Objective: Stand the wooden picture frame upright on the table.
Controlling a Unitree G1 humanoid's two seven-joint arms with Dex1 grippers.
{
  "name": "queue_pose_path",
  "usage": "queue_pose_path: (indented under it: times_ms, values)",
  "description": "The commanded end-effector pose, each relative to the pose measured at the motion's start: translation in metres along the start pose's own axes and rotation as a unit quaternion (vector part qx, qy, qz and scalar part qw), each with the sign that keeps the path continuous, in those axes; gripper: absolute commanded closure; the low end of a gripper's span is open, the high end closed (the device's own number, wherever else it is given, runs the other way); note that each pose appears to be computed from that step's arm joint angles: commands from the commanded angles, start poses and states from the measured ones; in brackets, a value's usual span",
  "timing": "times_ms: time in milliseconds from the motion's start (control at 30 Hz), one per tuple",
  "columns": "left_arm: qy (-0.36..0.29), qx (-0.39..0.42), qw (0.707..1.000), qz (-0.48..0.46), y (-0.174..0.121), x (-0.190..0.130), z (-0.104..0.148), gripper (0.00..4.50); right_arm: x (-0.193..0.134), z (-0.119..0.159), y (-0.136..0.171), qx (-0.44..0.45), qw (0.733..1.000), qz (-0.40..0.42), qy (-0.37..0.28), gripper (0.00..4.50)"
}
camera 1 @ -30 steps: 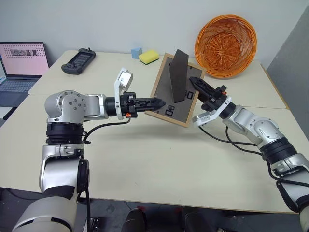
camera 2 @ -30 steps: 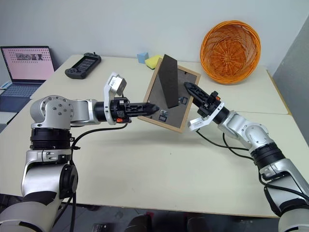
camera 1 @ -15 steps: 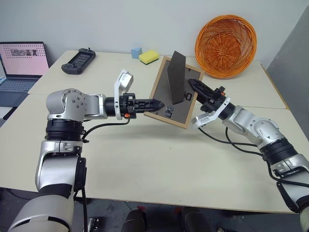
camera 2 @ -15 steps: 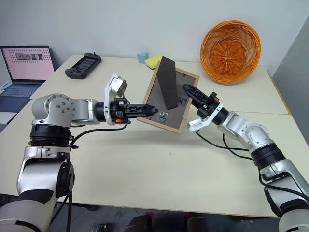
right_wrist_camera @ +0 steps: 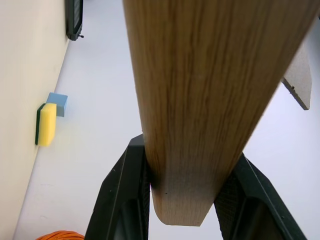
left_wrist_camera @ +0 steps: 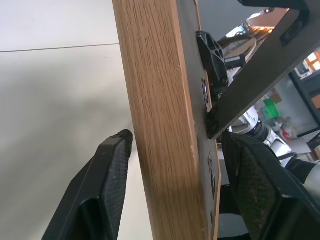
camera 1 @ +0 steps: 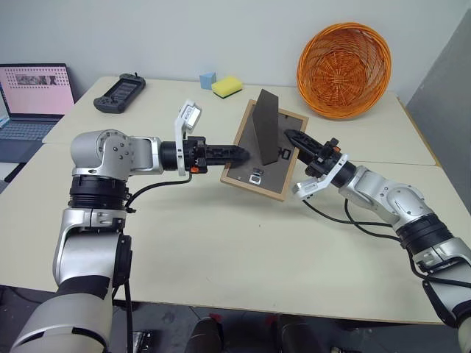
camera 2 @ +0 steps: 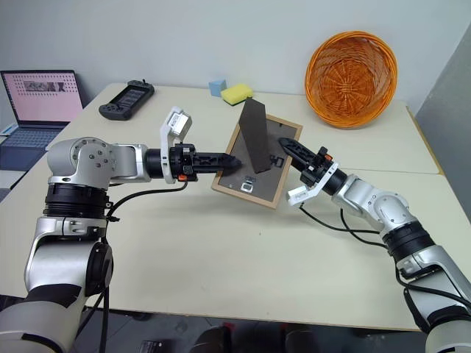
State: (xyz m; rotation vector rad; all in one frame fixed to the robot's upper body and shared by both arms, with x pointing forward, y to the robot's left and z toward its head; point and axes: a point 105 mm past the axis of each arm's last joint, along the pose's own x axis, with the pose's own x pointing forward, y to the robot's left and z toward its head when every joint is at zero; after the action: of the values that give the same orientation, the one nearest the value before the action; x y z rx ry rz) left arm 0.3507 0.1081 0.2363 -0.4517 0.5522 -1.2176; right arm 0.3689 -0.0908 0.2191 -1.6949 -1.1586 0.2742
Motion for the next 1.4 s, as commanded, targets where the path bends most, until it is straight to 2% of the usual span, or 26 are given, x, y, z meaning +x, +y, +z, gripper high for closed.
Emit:
queue_pose_path:
  times_ms: [33, 267, 333, 467, 567, 700, 833, 900, 1000, 1033, 1133, 1267, 1400]
  values:
    - [-0.007, 0.039, 0.999, -0.006, -0.01, -0.006, 0.01, 1.49, 0.005, -0.006, -0.017, -0.005, 1.0, -0.03, 0.005, 3.22]
    - [-0.034, 0.077, 0.996, 0.001, -0.014, -0.02, 0.019, 1.49, 0.003, -0.012, -0.014, 0.002, 0.999, -0.025, 0.021, 3.22]
    - [-0.07, 0.149, 0.986, 0.01, -0.025, -0.033, 0.029, 1.49, 0.003, -0.022, -0.013, 0.048, 0.997, -0.024, 0.053, 3.22]
    - [-0.131, 0.237, 0.962, 0.034, -0.038, -0.045, 0.041, 1.49, 0.006, -0.031, -0.016, 0.139, 0.986, -0.029, 0.084, 3.22]
    - [-0.19, 0.336, 0.918, 0.088, -0.05, -0.05, 0.045, 1.49, 0.017, -0.039, -0.033, 0.249, 0.96, -0.059, 0.111, 3.22]
    - [-0.237, 0.35, 0.899, 0.114, -0.06, -0.052, 0.029, 1.49, 0.032, -0.047, -0.043, 0.383, 0.912, -0.069, 0.13, 3.22]
    - [-0.275, 0.347, 0.885, 0.147, -0.061, -0.046, 0.017, 1.49, 0.051, -0.036, -0.047, 0.523, 0.844, -0.047, 0.105, 3.22]
    - [-0.286, 0.344, 0.881, 0.156, -0.061, -0.044, 0.014, 1.49, 0.056, -0.03, -0.046, 0.555, 0.826, -0.031, 0.097, 3.22]
    - [-0.308, 0.35, 0.866, 0.178, -0.062, -0.047, 0.011, 1.49, 0.058, -0.02, -0.031, 0.646, 0.758, 0.018, 0.092, 3.22]
    - [-0.306, 0.353, 0.864, 0.186, -0.061, -0.047, 0.008, 1.49, 0.058, -0.014, -0.025, 0.681, 0.726, 0.042, 0.085, 3.22]
    - [-0.263, 0.345, 0.885, 0.171, -0.059, -0.042, -0.015, 1.49, 0.053, -0.001, -0.01, 0.735, 0.667, 0.093, 0.075, 3.22]
    - [-0.217, 0.346, 0.899, 0.16, -0.057, -0.044, -0.032, 1.49, 0.042, 0.011, 0.012, 0.779, 0.606, 0.14, 0.081, 3.22]
    - [-0.198, 0.353, 0.901, 0.158, -0.059, -0.05, -0.035, 1.49, 0.035, 0.02, 0.025, 0.804, 0.567, 0.162, 0.075, 3.22]
